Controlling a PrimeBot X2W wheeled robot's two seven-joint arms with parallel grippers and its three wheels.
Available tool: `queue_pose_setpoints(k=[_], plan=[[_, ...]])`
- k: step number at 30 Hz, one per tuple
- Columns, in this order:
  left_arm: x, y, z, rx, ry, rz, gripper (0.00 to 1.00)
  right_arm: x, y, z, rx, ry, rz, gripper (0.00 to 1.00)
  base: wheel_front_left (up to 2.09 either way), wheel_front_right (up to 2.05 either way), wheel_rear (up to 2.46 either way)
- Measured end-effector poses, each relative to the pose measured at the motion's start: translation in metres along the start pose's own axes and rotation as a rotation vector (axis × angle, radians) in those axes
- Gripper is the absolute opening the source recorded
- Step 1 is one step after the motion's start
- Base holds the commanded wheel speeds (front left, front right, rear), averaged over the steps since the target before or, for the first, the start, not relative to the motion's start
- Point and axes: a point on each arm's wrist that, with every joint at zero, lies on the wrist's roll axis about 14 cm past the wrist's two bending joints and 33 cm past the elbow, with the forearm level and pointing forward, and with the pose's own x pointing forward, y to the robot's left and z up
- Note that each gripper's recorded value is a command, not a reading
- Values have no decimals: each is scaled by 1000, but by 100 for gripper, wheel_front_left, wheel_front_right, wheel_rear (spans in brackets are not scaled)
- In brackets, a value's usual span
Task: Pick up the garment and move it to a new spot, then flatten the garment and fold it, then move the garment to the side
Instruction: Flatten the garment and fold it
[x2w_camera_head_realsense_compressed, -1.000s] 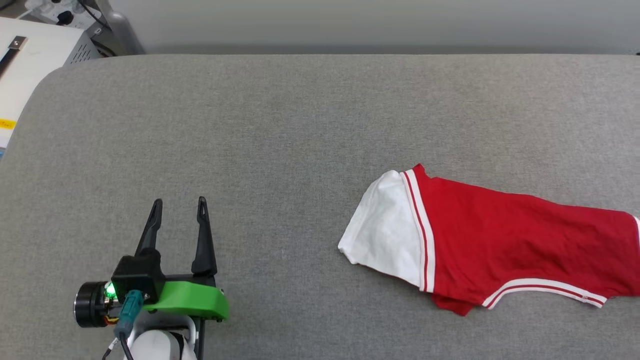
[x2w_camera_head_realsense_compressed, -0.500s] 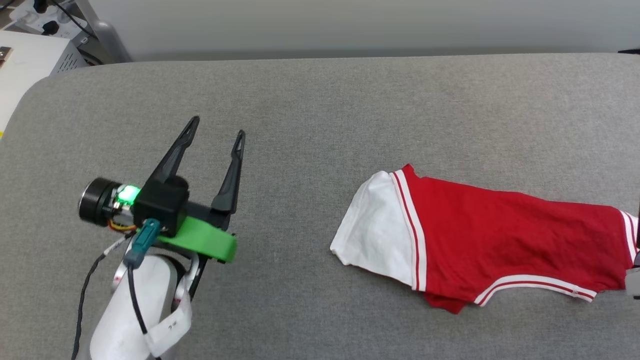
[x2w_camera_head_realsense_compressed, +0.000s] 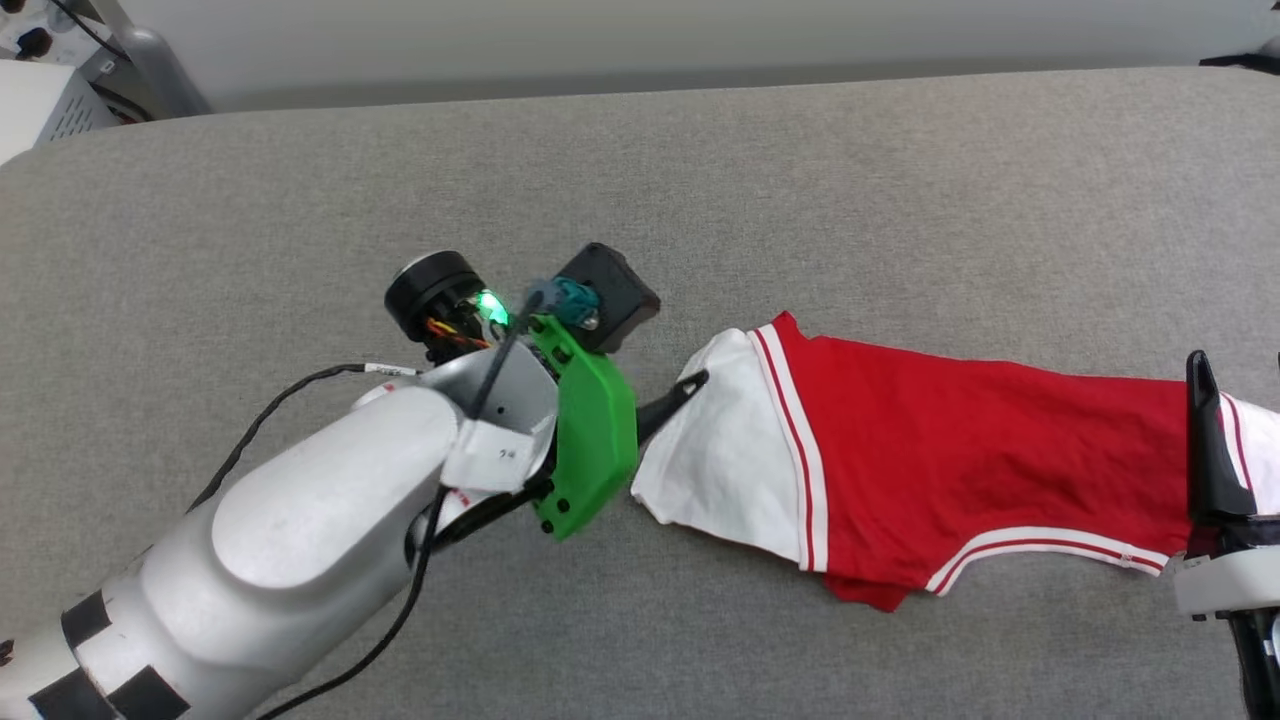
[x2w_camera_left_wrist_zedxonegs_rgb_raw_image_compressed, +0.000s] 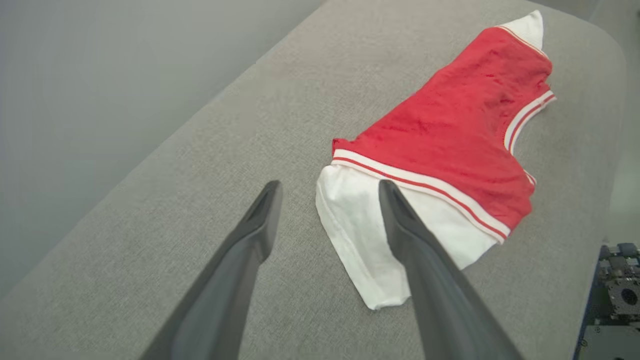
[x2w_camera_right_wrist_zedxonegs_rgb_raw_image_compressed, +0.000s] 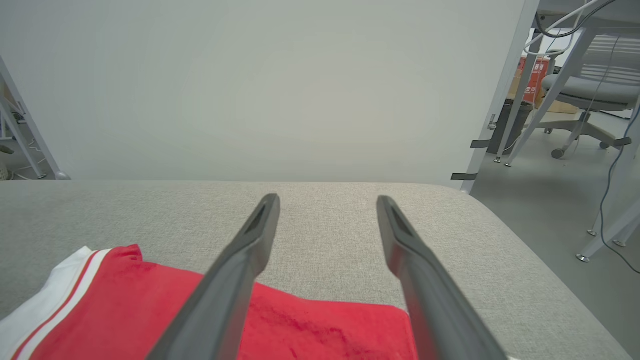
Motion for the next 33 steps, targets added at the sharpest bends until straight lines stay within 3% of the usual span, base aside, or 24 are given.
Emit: queue_pose_setpoints(k=[7,16,22,29,31,33], plan=[[17,-35,-55,19,345,-193,100,7,0,-5,-5,10,0,100,0,0,0],[31,-41,-112,70,567,-258,100,21,-8,-21,-14,40,-20,100,0,0,0],[39,-46,-144,85,642,-292,100,24,-17,-36,-26,76,-48,100,0,0,0],[54,-48,-151,71,611,-319,100,22,-26,-50,-38,115,-75,100,0,0,0],[57,-48,-150,89,583,-308,0,22,-28,-50,-39,116,-81,100,0,0,0],[59,-46,-148,101,536,-291,0,22,-30,-48,-41,109,-87,100,0,0,0]])
